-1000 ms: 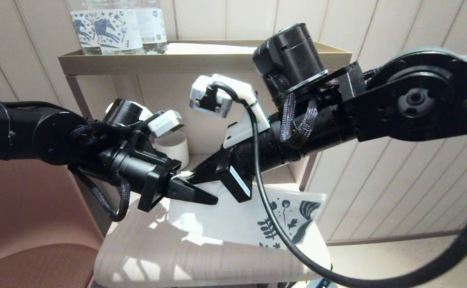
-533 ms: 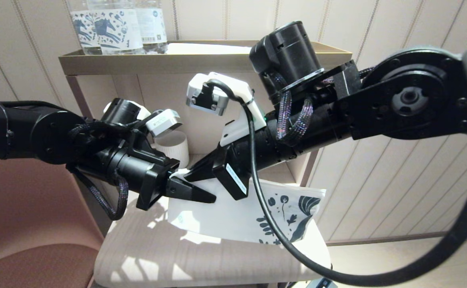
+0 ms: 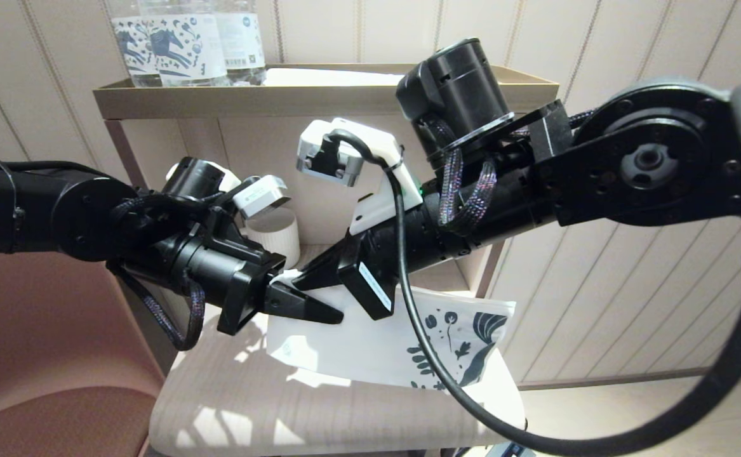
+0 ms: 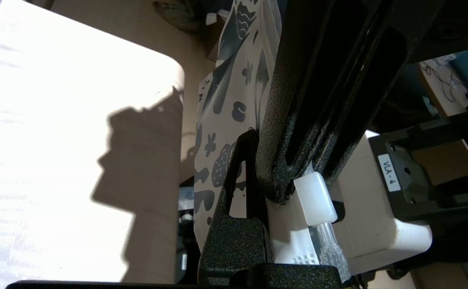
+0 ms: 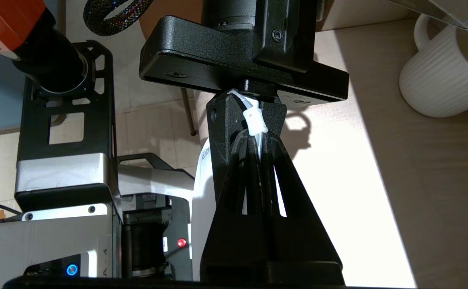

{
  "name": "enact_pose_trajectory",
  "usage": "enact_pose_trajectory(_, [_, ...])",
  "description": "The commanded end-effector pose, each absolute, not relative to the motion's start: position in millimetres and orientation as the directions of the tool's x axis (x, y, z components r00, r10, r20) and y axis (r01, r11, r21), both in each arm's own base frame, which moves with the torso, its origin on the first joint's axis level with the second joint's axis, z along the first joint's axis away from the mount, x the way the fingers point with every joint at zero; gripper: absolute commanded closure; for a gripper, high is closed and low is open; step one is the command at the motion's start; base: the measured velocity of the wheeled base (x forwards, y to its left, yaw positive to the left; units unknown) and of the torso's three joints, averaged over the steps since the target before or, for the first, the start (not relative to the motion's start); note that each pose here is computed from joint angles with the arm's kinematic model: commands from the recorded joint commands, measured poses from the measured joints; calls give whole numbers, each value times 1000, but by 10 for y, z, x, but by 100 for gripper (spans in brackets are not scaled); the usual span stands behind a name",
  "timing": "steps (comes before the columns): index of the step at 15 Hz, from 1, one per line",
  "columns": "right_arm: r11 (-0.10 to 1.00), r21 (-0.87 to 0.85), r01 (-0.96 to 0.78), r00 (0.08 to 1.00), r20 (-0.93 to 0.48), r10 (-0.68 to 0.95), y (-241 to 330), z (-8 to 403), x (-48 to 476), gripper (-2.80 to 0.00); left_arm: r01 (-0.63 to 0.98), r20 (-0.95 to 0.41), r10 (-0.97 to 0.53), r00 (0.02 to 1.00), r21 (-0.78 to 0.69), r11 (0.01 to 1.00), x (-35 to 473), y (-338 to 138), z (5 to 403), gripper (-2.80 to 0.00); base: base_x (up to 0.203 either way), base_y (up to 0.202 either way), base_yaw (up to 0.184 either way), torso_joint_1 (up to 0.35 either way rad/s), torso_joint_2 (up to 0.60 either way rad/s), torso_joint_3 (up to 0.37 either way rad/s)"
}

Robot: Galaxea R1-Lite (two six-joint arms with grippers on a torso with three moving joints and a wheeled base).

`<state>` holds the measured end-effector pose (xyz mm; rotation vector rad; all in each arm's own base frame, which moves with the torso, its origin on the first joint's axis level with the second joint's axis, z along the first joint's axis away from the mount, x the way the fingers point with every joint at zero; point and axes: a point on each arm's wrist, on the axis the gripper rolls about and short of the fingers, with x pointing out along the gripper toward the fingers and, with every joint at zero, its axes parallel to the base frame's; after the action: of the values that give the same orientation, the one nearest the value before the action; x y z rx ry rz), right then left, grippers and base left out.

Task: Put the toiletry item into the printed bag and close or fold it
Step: Close the strorage bag and place it on the desk

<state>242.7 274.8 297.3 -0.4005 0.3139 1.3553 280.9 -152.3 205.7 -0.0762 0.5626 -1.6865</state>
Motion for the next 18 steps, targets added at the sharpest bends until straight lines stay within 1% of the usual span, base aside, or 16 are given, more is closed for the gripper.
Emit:
enact_pose_trajectory(1, [163, -96, -982, 189, -448, 874, 2749, 2966, 2421, 0, 908, -256, -944, -211, -408, -92, 2813, -1523, 2048, 0, 0, 0, 0, 0, 0, 0])
enact_pose_trajectory(2, [164, -98, -982, 191, -446, 875, 2749, 2971, 2421, -280, 908, -257, -943, -211, -408, -92, 2811, -1527, 2048, 0, 0, 0, 0, 0, 0, 0])
enact_pose_trajectory(18, [163, -105, -981, 193, -437, 878, 2801, 2984, 2438, -280, 910, -255, -945, -207, -406, -90, 2817, -1514, 2060, 0, 0, 0, 0, 0, 0, 0])
